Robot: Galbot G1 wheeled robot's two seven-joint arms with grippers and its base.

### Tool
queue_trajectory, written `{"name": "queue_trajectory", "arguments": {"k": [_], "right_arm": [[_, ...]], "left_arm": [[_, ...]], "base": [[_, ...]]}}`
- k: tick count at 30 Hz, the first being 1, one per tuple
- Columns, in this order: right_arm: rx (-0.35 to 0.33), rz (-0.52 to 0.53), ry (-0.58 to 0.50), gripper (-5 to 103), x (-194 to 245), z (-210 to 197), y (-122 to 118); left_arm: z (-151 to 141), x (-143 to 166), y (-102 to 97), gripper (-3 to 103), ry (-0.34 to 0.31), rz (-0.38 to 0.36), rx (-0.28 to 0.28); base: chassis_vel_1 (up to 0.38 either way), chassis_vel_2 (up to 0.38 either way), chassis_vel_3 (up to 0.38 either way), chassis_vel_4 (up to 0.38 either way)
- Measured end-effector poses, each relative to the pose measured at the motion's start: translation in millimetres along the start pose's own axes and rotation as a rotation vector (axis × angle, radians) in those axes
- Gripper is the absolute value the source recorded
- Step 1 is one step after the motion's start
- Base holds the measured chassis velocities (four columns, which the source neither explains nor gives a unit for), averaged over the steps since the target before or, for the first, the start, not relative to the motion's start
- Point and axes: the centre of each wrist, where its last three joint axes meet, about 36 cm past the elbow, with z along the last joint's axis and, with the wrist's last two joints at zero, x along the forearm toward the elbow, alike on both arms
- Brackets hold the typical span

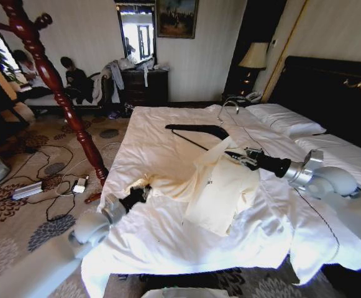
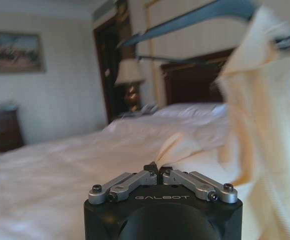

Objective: Pick up the clothes from the bed and hang them on the clothes hanger.

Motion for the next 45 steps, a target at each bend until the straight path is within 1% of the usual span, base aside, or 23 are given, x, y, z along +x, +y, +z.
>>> {"name": "queue_trajectory", "arguments": {"k": [3,6,11,12,15,16,17,20,21,24,26,28,30,32,33,34,36,37,38,40,41,43,45], "right_arm": [[-0.011,0.031,-0.019,20,0.5,-1.8,-3.0],[-0.042,0.097,-0.068,20,0.5,-6.2,-7.5],[-0.049,0.122,-0.097,20,2.1,-11.6,-11.5],[-0.049,0.126,-0.102,20,2.7,-12.9,-12.5],[-0.049,0.13,-0.115,20,3.4,-15.8,-13.4],[-0.05,0.127,-0.122,20,2.7,-17.0,-12.6],[-0.05,0.127,-0.122,20,2.7,-17.0,-12.6],[-0.055,0.113,-0.141,20,-1.3,-21.3,-7.9],[-0.055,0.113,-0.141,20,-1.3,-21.3,-7.9],[-0.05,0.09,-0.146,20,-5.5,-25.5,-1.5],[-0.05,0.084,-0.145,20,-6.4,-26.1,-0.1],[-0.047,0.069,-0.143,20,-8.9,-27.9,4.1],[-0.044,0.054,-0.141,20,-11.0,-29.4,7.8],[-0.044,0.053,-0.141,20,-11.1,-29.5,7.9],[-0.041,0.039,-0.138,20,-13.4,-31.4,11.4],[-0.039,0.029,-0.136,20,-15.2,-32.4,13.9],[-0.035,0.017,-0.137,20,-17.6,-34.9,17.5],[-0.035,0.017,-0.137,20,-17.6,-34.9,17.5],[-0.031,0.008,-0.14,20,-19.3,-37.0,19.7],[-0.026,-0.014,-0.149,20,-23.5,-42.6,25.8],[-0.026,-0.014,-0.149,20,-23.5,-42.6,25.8],[-0.017,-0.034,-0.154,20,-26.4,-48.4,30.8],[-0.008,-0.051,-0.158,20,-28.4,-53.8,34.8]], "left_arm": [[2.3,2.0,-9.3,0,-0.012,0.043,-0.011],[29.0,9.2,-27.8,0,0.014,0.133,-0.097],[52.1,13.0,-39.6,0,0.046,0.205,-0.155],[57.8,13.7,-41.8,-3,0.058,0.218,-0.169],[74.5,13.7,-46.5,13,0.099,0.234,-0.221],[79.2,13.7,-47.6,13,0.117,0.229,-0.239],[79.2,13.7,-47.6,13,0.117,0.229,-0.239],[87.8,18.3,-53.6,29,0.167,0.211,-0.261],[87.8,18.3,-53.6,29,0.167,0.211,-0.261],[90.9,25.3,-52.4,45,0.133,0.243,-0.26],[91.0,27.2,-51.5,45,0.113,0.258,-0.258],[88.2,29.5,-48.4,56,0.061,0.295,-0.233],[79.2,22.0,-40.5,67,0.012,0.277,-0.173],[78.6,21.4,-40.0,67,0.009,0.275,-0.169],[67.8,6.5,-25.6,78,-0.019,0.211,-0.087],[62.2,-5.8,-14.1,78,-0.023,0.164,-0.034],[57.8,-22.6,-2.2,89,-0.017,0.131,0.037],[57.8,-22.6,-2.2,89,-0.017,0.131,0.037],[57.3,-33.2,4.3,89,-0.003,0.118,0.082],[58.4,-55.8,11.2,97,0.028,0.14,0.162],[58.4,-55.8,11.2,97,0.028,0.14,0.162],[65.4,-73.5,10.3,103,0.045,0.195,0.195],[76.1,-88.5,4.1,100,0.059,0.255,0.217]], "base": [[0.0,0.0,0.0,0.0],[0.0,0.0,0.0,0.0],[0.0,0.0,0.0,0.0],[0.0,0.0,0.0,0.0],[0.0,0.0,0.0,0.0],[0.0,0.0,0.0,0.0],[0.0,0.0,0.0,0.0],[0.0,0.0,0.0,0.0],[0.0,0.0,0.0,0.0],[0.0,0.0,0.0,0.0],[0.0,0.0,0.0,0.0],[0.0,0.0,0.0,0.0],[0.0,0.0,0.0,0.0],[0.0,0.0,0.0,0.0],[0.0,0.0,0.0,0.0],[0.0,0.0,0.0,0.0],[0.0,0.0,0.0,0.0],[0.0,0.0,0.0,0.0],[0.0,0.0,0.0,0.0],[0.0,0.0,0.0,0.0],[0.0,0.0,0.0,0.0],[0.0,0.0,0.0,0.0],[0.0,0.0,0.0,0.0]]}}
